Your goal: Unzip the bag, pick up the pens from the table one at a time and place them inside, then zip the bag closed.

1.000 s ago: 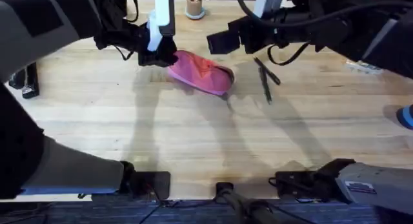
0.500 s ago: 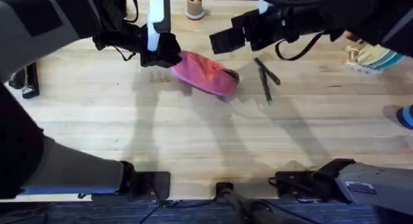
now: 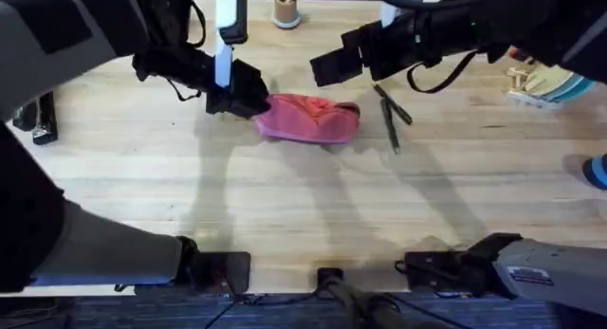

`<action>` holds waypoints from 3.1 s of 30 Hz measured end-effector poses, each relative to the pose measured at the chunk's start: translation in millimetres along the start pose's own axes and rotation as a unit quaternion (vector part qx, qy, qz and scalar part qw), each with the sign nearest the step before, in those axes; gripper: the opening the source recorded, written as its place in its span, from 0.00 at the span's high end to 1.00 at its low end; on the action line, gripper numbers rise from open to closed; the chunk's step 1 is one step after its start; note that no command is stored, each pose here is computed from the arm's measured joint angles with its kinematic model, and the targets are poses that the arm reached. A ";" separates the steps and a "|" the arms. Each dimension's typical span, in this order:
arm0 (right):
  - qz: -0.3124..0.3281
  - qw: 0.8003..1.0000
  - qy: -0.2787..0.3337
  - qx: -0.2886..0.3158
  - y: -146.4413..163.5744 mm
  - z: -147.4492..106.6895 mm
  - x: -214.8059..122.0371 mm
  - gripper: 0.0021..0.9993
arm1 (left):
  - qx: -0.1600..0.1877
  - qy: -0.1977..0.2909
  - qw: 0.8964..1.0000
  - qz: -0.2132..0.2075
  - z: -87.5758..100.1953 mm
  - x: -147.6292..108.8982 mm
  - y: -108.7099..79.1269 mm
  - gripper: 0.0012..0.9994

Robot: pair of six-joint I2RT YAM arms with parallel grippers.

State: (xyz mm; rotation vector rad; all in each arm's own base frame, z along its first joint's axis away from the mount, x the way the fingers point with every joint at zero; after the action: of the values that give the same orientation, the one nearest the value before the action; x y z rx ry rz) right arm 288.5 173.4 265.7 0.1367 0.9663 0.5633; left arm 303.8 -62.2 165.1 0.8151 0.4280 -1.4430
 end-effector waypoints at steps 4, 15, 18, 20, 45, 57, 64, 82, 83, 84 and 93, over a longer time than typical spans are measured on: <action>0.000 1.000 0.003 0.002 0.8 -1.2 0.2 0.00 | -0.010 -0.003 1.000 -0.009 0.9 -0.1 -3.8 0.96; 0.011 0.996 0.070 -0.059 19.0 -23.8 22.0 0.00 | -0.024 -0.004 0.999 -0.024 1.5 -0.2 -9.4 0.96; 0.012 0.993 0.083 -0.083 19.6 -27.1 30.0 0.00 | -0.024 -0.004 0.999 -0.024 1.5 -0.2 -9.4 0.96; 0.005 0.992 0.089 -0.093 16.9 -28.1 35.0 0.00 | -0.024 -0.004 0.999 -0.024 1.6 -0.3 -9.4 0.96; -0.033 0.986 0.125 -0.110 -2.7 -34.3 90.0 0.29 | -0.023 -0.004 0.999 -0.024 2.0 0.2 -9.4 0.96; -0.047 0.982 0.146 -0.109 -9.1 -40.9 97.7 0.80 | -0.023 -0.003 0.999 -0.025 1.8 0.1 -9.5 0.96; -0.046 0.983 0.139 -0.111 -8.5 -38.7 98.3 0.96 | -0.023 -0.002 0.999 -0.025 1.6 0.1 -9.5 0.96; -0.040 0.988 0.083 -0.122 3.3 -13.2 78.3 0.97 | -0.022 0.002 0.999 -0.024 0.8 0.2 -9.2 0.96; -0.040 0.989 0.079 -0.122 3.6 -11.5 77.7 0.97 | -0.022 0.002 0.999 -0.024 0.8 0.1 -9.2 0.96; -0.040 0.989 0.075 -0.123 3.6 -10.2 77.8 0.97 | -0.022 0.002 0.999 -0.025 0.8 0.1 -9.3 0.96; -0.070 0.988 0.035 -0.130 2.1 2.3 69.3 0.97 | -0.024 0.001 0.999 -0.027 1.1 0.0 -10.1 0.96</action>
State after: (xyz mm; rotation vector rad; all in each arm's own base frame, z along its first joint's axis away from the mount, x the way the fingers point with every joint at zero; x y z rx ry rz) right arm 319.9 210.8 216.5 -0.1843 0.9523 0.5622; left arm 293.8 -62.3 163.5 0.7712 0.4879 -1.4753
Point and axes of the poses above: each hand's point on the last joint's axis, 136 mm out from that joint toward the fingers, its own x axis out along the fingers, its own y axis along the line the jaws close on, z = x × y, the point moved 8 cm from there along -x, back along the fingers, and after that the axes turned 11 degrees about x, right-handed, at the moved point
